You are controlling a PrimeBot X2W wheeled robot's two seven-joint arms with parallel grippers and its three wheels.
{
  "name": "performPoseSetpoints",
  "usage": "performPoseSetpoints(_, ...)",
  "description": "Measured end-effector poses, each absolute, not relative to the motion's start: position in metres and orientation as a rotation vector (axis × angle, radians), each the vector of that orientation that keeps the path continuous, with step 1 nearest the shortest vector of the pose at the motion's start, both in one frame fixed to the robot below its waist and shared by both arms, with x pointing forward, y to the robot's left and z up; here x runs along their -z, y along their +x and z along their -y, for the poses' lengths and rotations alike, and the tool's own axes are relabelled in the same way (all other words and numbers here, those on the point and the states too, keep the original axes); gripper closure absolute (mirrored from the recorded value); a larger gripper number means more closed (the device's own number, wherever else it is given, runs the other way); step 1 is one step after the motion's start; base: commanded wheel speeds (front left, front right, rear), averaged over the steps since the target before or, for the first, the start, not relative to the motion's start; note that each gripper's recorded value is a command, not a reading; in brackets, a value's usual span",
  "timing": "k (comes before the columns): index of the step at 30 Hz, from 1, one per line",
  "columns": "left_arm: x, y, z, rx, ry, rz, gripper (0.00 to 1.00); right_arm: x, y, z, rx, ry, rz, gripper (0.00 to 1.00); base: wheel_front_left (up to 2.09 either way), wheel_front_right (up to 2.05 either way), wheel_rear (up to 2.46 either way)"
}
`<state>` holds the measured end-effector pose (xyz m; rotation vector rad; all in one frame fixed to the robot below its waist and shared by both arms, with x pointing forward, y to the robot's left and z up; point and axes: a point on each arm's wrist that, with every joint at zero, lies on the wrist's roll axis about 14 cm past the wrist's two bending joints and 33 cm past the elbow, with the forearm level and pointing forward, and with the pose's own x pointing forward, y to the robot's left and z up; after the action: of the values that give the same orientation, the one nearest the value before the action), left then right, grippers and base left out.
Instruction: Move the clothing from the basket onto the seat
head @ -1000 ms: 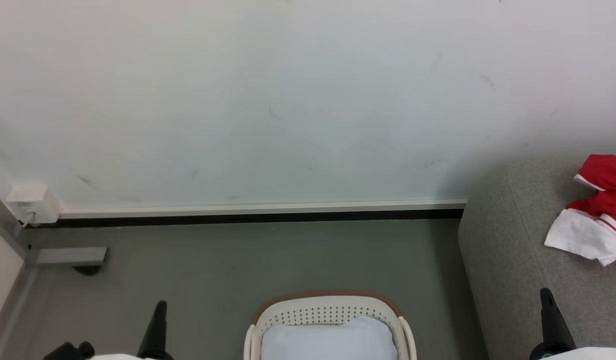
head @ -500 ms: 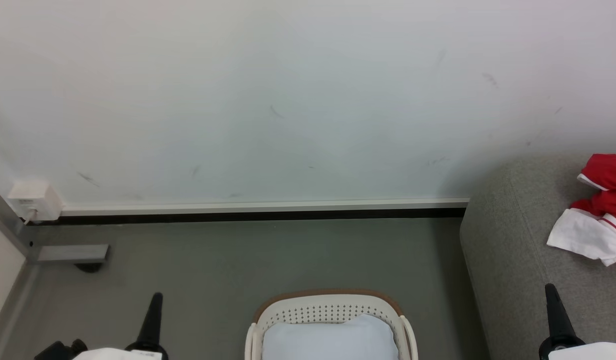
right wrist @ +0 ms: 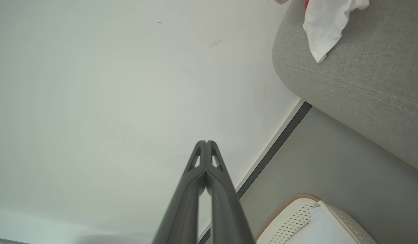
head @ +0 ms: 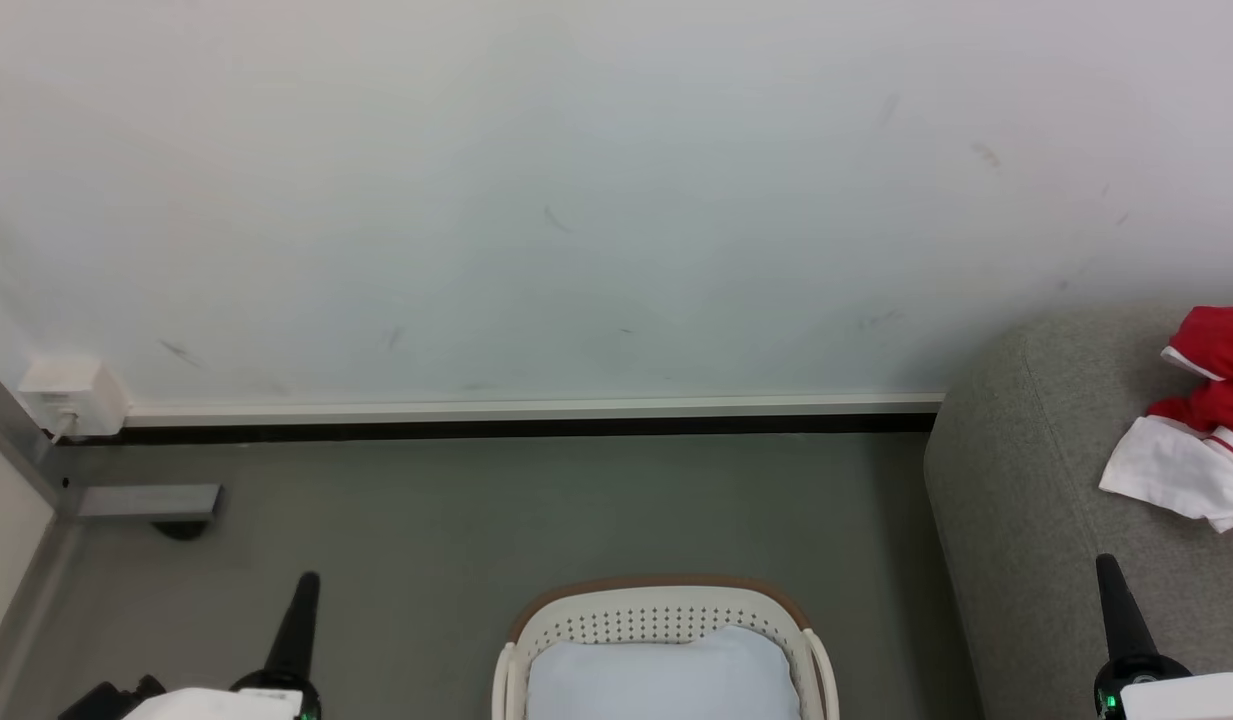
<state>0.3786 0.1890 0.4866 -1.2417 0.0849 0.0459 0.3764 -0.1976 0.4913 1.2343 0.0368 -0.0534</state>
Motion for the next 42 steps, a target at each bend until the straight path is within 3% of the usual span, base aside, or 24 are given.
performPoseSetpoints(42, -0.503, 0.388, -0.199, -0.010, -1.559, -0.013, 1.00, -0.503, 0.387, 0.198, 0.009, 1.562, -0.014, 1.00, 0.00, 0.00, 0.00)
